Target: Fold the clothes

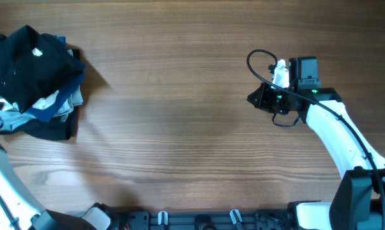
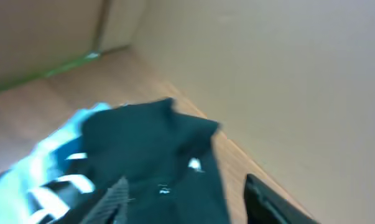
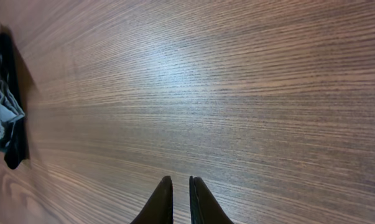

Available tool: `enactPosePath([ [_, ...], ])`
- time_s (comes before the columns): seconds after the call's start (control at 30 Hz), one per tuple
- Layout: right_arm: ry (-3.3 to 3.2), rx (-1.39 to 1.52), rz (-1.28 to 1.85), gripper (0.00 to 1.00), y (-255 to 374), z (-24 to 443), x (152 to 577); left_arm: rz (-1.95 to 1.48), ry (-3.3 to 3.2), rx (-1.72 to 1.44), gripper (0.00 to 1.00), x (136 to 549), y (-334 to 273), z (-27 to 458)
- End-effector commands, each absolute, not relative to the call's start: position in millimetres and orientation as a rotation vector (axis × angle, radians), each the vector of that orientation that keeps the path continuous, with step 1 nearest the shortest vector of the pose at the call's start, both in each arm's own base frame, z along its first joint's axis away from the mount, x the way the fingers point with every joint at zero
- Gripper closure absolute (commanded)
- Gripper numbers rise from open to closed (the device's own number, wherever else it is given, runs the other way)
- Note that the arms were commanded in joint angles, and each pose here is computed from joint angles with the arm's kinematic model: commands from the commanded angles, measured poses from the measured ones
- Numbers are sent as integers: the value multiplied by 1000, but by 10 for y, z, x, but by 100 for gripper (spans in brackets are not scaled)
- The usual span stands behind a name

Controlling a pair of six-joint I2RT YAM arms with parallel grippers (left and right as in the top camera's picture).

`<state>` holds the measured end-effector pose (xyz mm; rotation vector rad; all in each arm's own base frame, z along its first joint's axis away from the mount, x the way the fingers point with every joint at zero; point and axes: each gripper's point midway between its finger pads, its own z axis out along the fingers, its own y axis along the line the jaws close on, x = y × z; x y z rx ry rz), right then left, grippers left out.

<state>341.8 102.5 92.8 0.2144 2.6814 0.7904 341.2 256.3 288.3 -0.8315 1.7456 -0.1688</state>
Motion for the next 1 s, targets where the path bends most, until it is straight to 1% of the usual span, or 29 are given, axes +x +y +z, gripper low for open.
enactPosePath([
  [0.0, 2667, 219, 793, 89, 1020, 959, 3432, -166, 1863, -750, 79, 3824, 2403, 2475],
  [0.1, 2666, 219, 795, 89, 1022, 965, 3430, -56, 1937, -856, 81, 4020, 2609, 1889],
  [0.17, 2666, 216, 804, 89, 1032, 975, 3420, -20, 1992, -927, 82, 4020, 2720, 1522],
  [0.23, 2665, 209, 833, 89, 1064, 990, 3408, -14, 2045, -995, 79, 3957, 2810, 1189],
  [0.27, 2664, 205, 839, 89, 1071, 994, 3405, -15, 2058, -1015, 78, 3927, 2840, 1107],
  [0.3, 2664, 203, 839, 89, 1071, 994, 3405, -22, 2063, -1024, 74, 3906, 2847, 1082],
  [0.33, 2662, 202, 838, 89, 1070, 1001, 3406, -46, 2063, -1014, 66, 3911, 2821, 1107],
  [0.4, 2646, 157, 828, 89, 1071, 1031, 3417, -147, 2032, -931, 41, 3999, 2669, 1340],
  [0.43, 2625, 122, 819, 88, 1070, 1096, 3416, -210, 1984, -841, 23, 4049, 2528, 1665],
  [0.47, 2610, 116, 814, 88, 1065, 1147, 3418, -223, 1961, -805, 14, 4044, 2466, 1838],
  [0.5, 2579, 103, 796, 87, 1047, 1250, 3423, -223, 1932, -766, 0, 3994, 2372, 2097],
  [0.63, 2432, 66, 702, 86, 948, 1741, 3419, -177, 1874, -619, 0, 3759, 1969, 2807],
  [0.7, 2311, 18, 645, 85, 892, 2152, 3337, -184, 1865, -580, 0, 3535, 1680, 3078],
  [0.83, 2162, 59, 456, 78, 613, 2749, 3025, -223, 1904, -557, 0, 3117, 1199, 3246],
  [0.9, 2059, 41, 367, 71, 491, 3058, 2793, -231, 1917, -548, 0, 2923, 1030, 3289],
  [0.97, 1977, 42, 333, 66, 427, 3267, 2591, -238, 1923, -497, 0, 2804, 891, 3337],
])
